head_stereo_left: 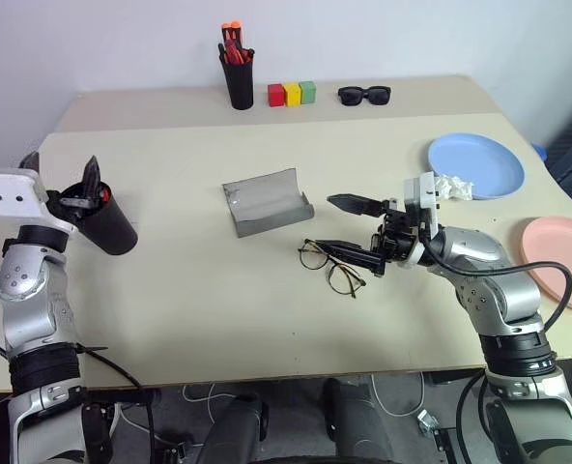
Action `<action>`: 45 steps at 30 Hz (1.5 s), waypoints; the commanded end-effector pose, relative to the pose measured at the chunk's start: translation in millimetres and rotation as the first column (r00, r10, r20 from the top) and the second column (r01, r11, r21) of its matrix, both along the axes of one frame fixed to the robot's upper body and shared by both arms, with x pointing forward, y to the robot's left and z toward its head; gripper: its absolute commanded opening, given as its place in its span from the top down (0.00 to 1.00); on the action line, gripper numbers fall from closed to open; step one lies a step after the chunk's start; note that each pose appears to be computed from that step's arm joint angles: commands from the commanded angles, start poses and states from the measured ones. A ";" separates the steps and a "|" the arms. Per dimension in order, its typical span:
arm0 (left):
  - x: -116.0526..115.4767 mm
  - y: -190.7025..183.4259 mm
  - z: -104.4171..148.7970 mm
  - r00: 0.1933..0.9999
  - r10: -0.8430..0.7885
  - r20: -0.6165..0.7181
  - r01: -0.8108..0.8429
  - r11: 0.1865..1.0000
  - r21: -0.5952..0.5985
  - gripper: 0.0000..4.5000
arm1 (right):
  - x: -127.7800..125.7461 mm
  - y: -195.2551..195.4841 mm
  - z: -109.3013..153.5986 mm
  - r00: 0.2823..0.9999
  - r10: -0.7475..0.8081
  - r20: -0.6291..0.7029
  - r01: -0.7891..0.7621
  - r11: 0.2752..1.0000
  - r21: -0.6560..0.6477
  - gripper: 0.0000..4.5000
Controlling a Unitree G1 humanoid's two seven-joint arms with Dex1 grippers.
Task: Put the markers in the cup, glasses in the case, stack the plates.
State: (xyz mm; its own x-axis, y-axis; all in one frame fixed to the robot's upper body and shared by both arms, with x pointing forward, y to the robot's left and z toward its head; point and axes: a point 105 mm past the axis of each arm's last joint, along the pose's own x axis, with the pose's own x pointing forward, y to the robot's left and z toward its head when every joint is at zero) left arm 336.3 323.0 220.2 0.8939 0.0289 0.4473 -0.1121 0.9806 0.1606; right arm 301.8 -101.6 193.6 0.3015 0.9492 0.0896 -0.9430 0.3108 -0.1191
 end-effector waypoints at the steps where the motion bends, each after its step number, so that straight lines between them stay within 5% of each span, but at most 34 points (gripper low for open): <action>1: -3.3 -29.3 35.9 0.987 -0.142 0.080 0.138 0.989 0.045 0.02 | -1.6 1.8 11.8 0.998 0.008 0.060 -0.009 1.000 0.017 0.00; 7: 10.3 -127.2 58.8 0.814 -0.576 -0.080 0.580 0.813 0.045 0.02 | 5.7 -8.2 20.7 0.998 -0.016 0.068 0.015 1.000 0.027 0.00; 12: 44.6 -175.2 29.7 0.715 -0.623 -0.317 0.666 0.745 0.039 0.02 | 13.4 -19.9 30.0 0.995 -0.048 0.090 0.046 0.999 0.020 0.00; 16: 70.6 -209.1 -24.8 0.595 -0.564 -0.573 0.709 0.704 0.042 0.02 | 14.5 -20.3 27.7 0.993 -0.060 0.097 0.060 0.998 0.010 0.00; 21: 73.3 -244.1 -63.0 0.469 -0.583 -0.663 0.778 0.629 -0.002 0.02 | 9.8 -17.3 28.3 0.991 -0.072 0.109 0.071 0.997 0.018 0.00; 28: 64.9 -258.5 -87.5 0.393 -0.571 -0.721 0.812 0.583 -0.020 0.02 | 8.0 -19.3 26.4 0.988 -0.105 0.111 0.104 0.994 0.020 0.00; 31: 56.5 -261.2 -99.3 0.333 -0.560 -0.759 0.833 0.552 -0.041 0.20 | 7.2 -18.4 25.2 0.988 -0.108 0.111 0.106 0.994 0.021 0.00; 38: 52.0 -259.0 -97.9 0.313 -0.557 -0.769 0.833 0.550 -0.058 0.99 | 8.3 -16.6 24.3 0.987 -0.110 0.115 0.109 0.994 0.017 0.00; 45: 34.2 -227.1 -87.7 0.232 -0.525 -0.819 0.892 0.451 -0.036 0.99 | 8.5 -18.0 22.6 0.987 -0.111 0.113 0.111 0.994 0.009 0.00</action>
State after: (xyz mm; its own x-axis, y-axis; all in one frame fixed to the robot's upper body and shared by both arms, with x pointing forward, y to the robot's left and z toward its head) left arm 377.0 92.3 118.7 0.4405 -0.7521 -0.4902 0.8889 0.4419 0.1207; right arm 314.4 -121.0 203.9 0.4124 0.9055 0.1000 -0.8886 0.4240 -0.1751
